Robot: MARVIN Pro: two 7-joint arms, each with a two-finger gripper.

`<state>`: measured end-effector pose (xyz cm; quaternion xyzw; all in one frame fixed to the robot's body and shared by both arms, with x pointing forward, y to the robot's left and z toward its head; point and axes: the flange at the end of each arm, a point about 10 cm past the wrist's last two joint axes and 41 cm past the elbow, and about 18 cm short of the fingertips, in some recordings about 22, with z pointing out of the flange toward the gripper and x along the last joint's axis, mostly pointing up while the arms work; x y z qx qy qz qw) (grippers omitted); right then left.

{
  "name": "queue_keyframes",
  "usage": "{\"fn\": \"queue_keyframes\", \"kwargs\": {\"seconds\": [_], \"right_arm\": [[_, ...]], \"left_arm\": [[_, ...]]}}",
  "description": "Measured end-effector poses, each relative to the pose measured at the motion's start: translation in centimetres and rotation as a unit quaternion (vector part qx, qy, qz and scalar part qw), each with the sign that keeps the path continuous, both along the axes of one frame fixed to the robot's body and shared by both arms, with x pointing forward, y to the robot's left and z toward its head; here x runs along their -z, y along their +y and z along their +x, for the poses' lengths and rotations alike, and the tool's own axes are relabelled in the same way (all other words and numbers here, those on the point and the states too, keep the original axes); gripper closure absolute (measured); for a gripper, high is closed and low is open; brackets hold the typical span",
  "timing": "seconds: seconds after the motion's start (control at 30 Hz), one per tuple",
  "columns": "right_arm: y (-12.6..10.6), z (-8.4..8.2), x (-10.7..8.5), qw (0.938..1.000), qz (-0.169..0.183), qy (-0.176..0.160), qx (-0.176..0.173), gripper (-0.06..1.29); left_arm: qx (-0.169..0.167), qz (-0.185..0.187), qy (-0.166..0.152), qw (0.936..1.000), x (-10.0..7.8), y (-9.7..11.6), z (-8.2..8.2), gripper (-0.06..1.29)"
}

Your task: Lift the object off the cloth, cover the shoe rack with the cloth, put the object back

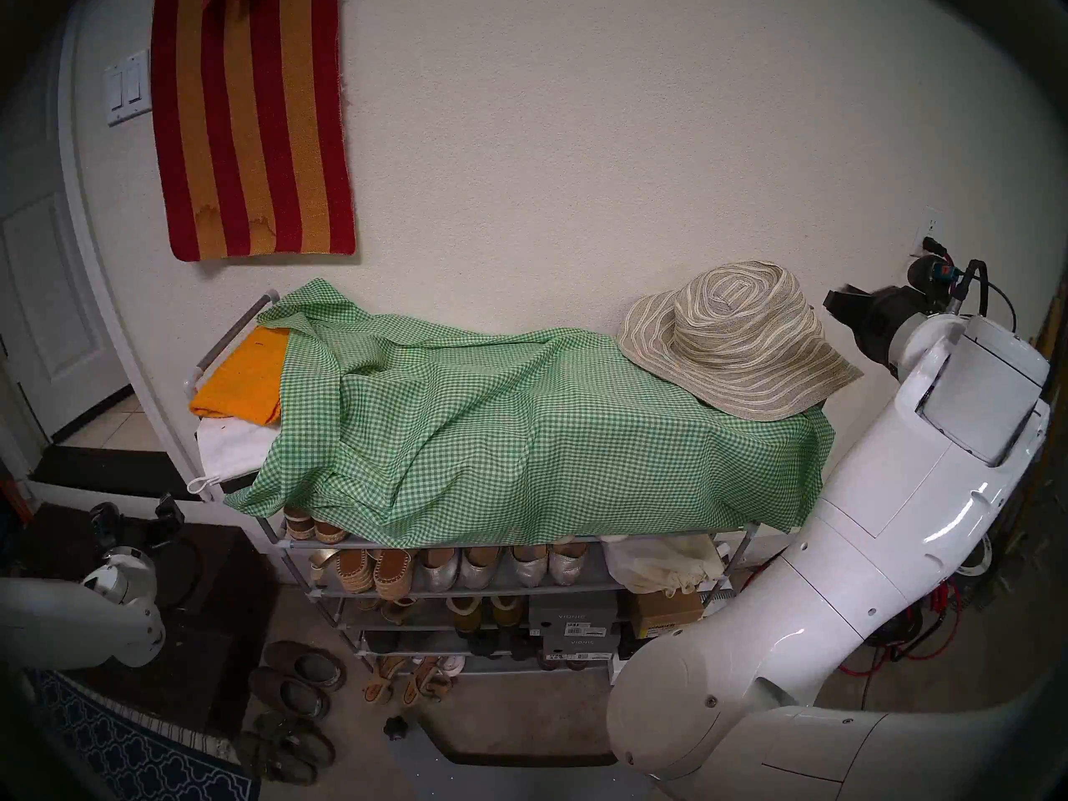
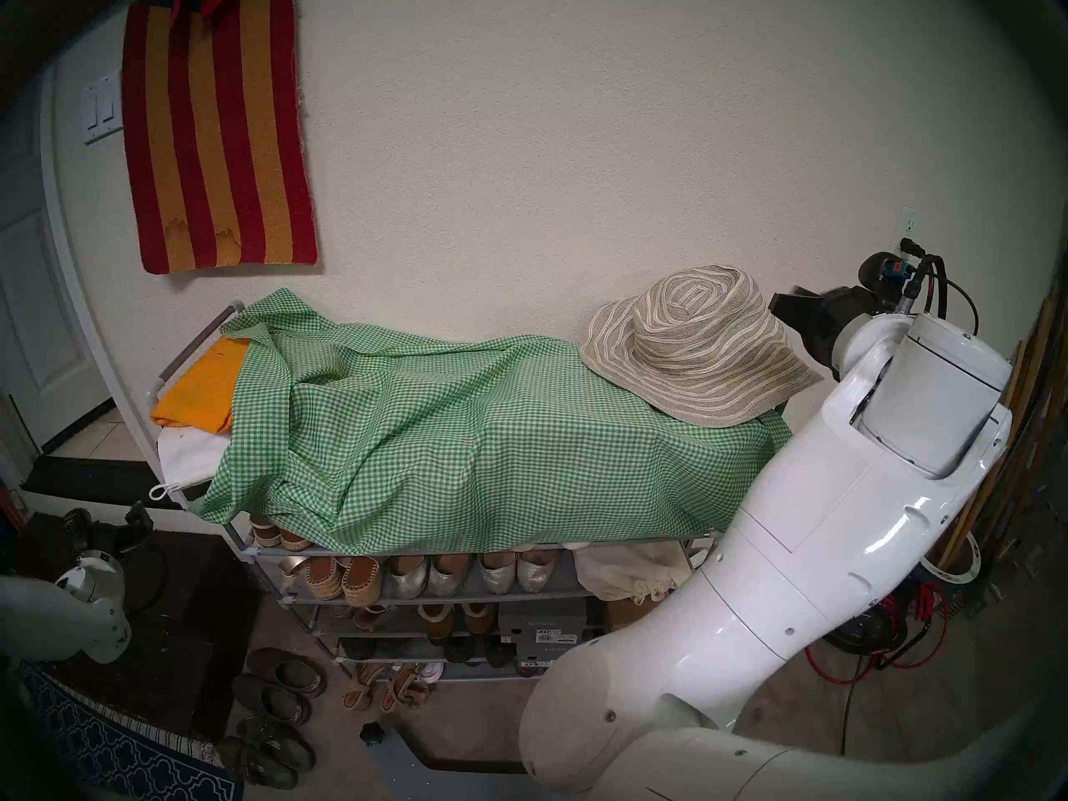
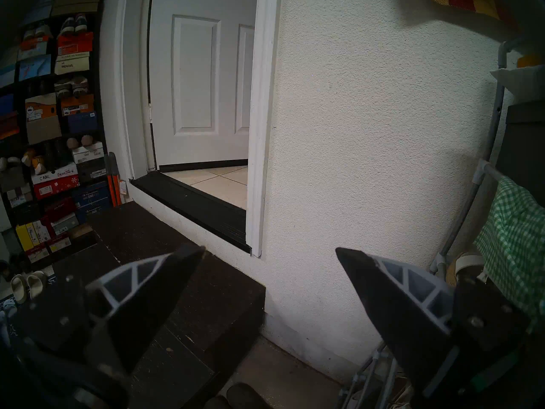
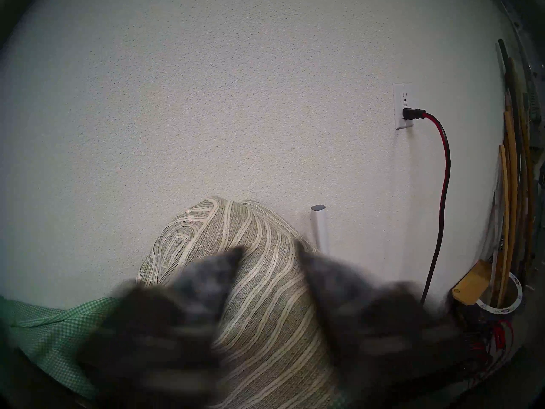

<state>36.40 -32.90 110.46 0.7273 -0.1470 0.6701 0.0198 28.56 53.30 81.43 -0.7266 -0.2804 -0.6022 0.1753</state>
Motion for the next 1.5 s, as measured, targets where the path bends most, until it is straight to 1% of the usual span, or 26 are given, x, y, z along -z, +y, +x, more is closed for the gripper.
{"fn": "queue_keyframes", "kwargs": {"seconds": [0.1,0.13,0.17,0.2,0.23,0.5,0.7,0.93,1.03,1.1,1.17,1.27,1.5], "right_arm": [[0.0,0.0,0.0,1.0000,0.001,-0.001,0.000,1.14],[0.0,0.0,-0.1,1.0000,0.001,-0.001,0.000,0.65],[0.0,0.0,-0.1,1.0000,0.001,-0.001,-0.001,0.48],[0.1,0.1,0.0,1.0000,0.001,-0.001,-0.001,0.10],[0.1,0.1,0.0,1.0000,0.001,0.000,-0.001,-0.01],[0.5,1.4,1.0,0.9997,0.006,0.018,-0.015,-0.01],[1.9,3.1,1.4,0.9986,0.003,0.030,-0.043,-0.01],[3.3,4.3,1.5,0.9970,-0.003,0.036,-0.069,-0.01],[3.5,4.8,2.0,0.9961,-0.005,0.044,-0.077,-0.01],[3.5,5.0,2.4,0.9956,-0.005,0.050,-0.079,-0.01],[3.3,5.2,3.3,0.9948,-0.007,0.063,-0.079,-0.01],[3.1,5.3,3.7,0.9946,-0.008,0.069,-0.078,-0.01],[1.7,4.6,4.9,0.9946,-0.007,0.081,-0.064,-0.01]], "left_arm": [[0.000,0.000,0.000,1.0000,0.0,0.0,0.0,-0.04],[0.000,0.000,0.000,1.0000,0.0,0.0,0.0,-0.04],[0.000,0.000,0.000,1.0000,0.0,0.0,0.0,-0.04],[0.000,0.000,0.000,1.0000,0.0,0.0,0.0,-0.04],[0.000,0.000,0.000,1.0000,0.0,0.0,0.0,-0.04],[0.000,0.000,0.000,1.0000,0.0,0.0,0.0,-0.04],[0.000,0.000,0.000,1.0000,0.0,0.0,0.0,-0.04],[0.000,0.000,0.000,1.0000,0.0,0.0,0.0,-0.04],[0.000,0.000,0.000,1.0000,0.0,0.0,0.0,-0.04],[0.000,0.000,0.000,1.0000,0.0,0.0,0.0,-0.04],[0.000,0.000,0.000,1.0000,0.0,0.0,0.0,-0.04],[0.000,0.000,0.000,1.0000,0.0,0.0,0.0,-0.04],[0.000,0.000,0.000,1.0000,0.0,0.0,0.0,-0.04]]}}
